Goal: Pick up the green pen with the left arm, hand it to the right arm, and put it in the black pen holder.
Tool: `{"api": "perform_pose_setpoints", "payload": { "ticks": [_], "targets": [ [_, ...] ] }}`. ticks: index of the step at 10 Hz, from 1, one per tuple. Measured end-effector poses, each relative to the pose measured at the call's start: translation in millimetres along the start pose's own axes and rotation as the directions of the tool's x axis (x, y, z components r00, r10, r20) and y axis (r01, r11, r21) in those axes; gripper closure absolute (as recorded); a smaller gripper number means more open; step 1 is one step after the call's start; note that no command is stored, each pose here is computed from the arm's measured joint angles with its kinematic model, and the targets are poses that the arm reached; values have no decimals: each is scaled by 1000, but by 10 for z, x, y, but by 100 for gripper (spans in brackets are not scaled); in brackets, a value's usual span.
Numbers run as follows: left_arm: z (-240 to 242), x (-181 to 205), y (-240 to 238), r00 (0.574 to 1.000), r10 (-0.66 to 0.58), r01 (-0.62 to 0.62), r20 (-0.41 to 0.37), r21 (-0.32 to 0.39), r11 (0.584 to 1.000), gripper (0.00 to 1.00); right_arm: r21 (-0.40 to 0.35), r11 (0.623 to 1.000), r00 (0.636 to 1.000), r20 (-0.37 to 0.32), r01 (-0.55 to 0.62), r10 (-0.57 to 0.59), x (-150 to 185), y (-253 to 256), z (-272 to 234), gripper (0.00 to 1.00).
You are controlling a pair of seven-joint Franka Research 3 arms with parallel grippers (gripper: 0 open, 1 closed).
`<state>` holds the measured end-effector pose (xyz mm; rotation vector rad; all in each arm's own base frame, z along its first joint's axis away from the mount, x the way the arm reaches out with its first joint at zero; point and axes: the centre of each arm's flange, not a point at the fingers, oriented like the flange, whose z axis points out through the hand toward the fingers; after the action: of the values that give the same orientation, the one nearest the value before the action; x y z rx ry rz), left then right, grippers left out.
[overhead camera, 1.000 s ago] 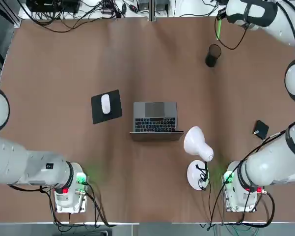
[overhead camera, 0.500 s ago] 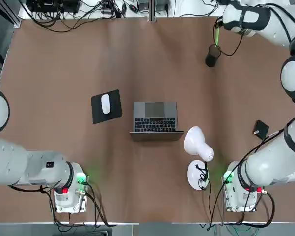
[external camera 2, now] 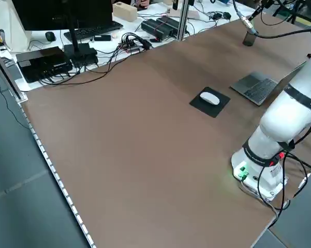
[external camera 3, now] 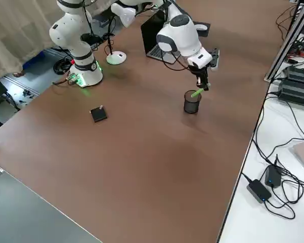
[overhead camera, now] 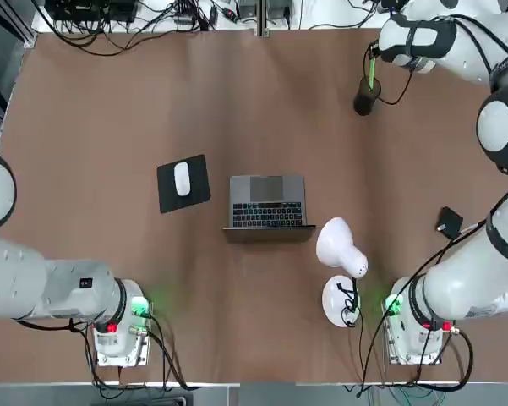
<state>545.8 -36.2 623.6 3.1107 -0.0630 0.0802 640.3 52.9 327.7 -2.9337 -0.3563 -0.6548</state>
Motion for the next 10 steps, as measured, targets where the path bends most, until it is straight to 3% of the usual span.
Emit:
{"api": "perform_pose_setpoints", "payload": {
  "ticks": [6, 10],
  "targets": [
    [24, 7, -2, 1000, 0, 0, 4, 0, 1000, 5, 3, 1000, 999, 36, -4, 4, -129, 10, 187, 81],
    [24, 9, -2, 1000, 0, 0, 3, 0, 1000, 4, 3, 1000, 999, 39, -4, 4, -141, 11, 206, 65]
  ]
}}
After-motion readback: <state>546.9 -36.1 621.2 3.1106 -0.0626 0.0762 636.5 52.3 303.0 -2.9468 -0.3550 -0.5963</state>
